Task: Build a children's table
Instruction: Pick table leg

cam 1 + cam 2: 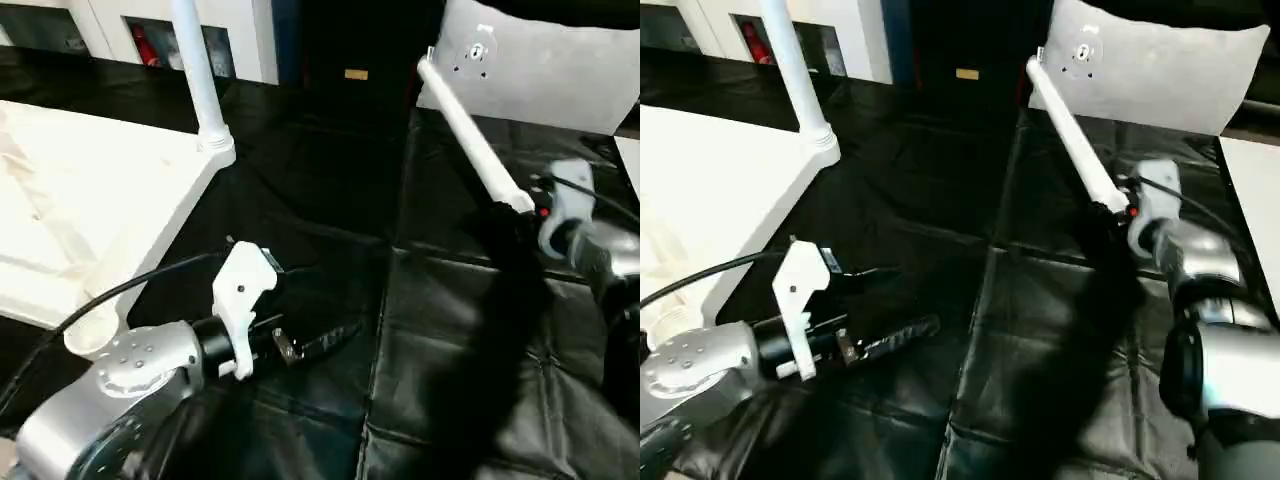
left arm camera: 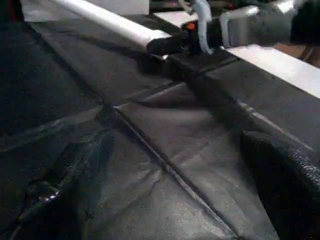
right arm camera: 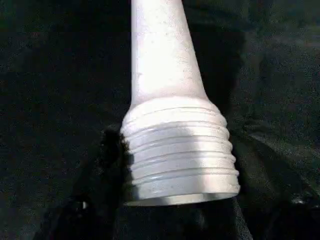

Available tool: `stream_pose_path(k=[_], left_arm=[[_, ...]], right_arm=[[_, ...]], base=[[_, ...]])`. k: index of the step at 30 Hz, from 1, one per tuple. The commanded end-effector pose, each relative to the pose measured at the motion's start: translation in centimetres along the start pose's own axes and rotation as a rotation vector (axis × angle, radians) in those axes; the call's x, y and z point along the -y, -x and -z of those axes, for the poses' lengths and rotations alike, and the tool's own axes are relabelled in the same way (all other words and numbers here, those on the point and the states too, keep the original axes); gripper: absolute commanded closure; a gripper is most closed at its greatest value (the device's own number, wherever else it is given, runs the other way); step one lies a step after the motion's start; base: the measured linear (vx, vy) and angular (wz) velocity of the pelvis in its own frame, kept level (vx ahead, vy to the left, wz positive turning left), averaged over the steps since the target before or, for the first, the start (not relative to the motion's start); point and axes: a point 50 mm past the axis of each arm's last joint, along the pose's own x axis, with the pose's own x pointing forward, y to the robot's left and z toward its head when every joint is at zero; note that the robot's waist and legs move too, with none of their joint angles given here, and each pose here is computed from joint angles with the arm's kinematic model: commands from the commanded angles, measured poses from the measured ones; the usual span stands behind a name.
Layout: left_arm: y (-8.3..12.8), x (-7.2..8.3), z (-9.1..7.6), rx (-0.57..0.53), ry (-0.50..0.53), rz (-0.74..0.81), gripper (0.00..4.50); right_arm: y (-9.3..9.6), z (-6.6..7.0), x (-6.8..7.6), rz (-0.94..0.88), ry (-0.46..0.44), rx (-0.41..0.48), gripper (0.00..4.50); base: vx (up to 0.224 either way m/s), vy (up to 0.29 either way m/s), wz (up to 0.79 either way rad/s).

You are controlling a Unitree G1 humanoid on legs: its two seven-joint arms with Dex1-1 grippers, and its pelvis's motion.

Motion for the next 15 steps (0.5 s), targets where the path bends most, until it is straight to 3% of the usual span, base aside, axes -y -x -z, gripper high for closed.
stream_pose_path(k=[1, 2, 6, 8, 11, 15], left_arm=[[-0.4, 0.0, 0.2, 0.003, -0.005, -0.004, 0.00], [-0.4, 0.0, 0.2, 0.003, -0.005, -0.004, 0.00], [-0.9, -0.1, 0.6, 0.026, 0.000, -0.060, 0.00], [-1.2, -0.5, 0.7, 0.037, 0.002, -0.115, 0.00], [-1.5, -1.9, 1.1, 0.071, 0.010, -0.286, 0.00], [-0.9, -2.9, 1.3, 0.091, 0.009, -0.407, 0.00]], right_arm=[[0.1, -0.6, -0.5, -0.052, -0.025, 0.106, 1.73], [0.1, -0.6, -0.5, -0.052, -0.025, 0.106, 1.73], [1.5, 0.6, -2.9, -0.101, -0.077, 0.280, 1.73], [2.5, 0.4, -3.8, -0.107, -0.100, 0.345, 1.73], [5.5, -0.6, -6.1, -0.107, -0.128, 0.506, 1.73], [8.6, -1.1, -8.5, -0.128, -0.138, 0.609, 1.73]], base=[[0.000, 0.000, 0.00], [0.000, 0.000, 0.00], [0.000, 0.000, 0.00], [0.000, 0.000, 0.00], [0.000, 0.000, 0.00], [0.000, 0.000, 0.00]])
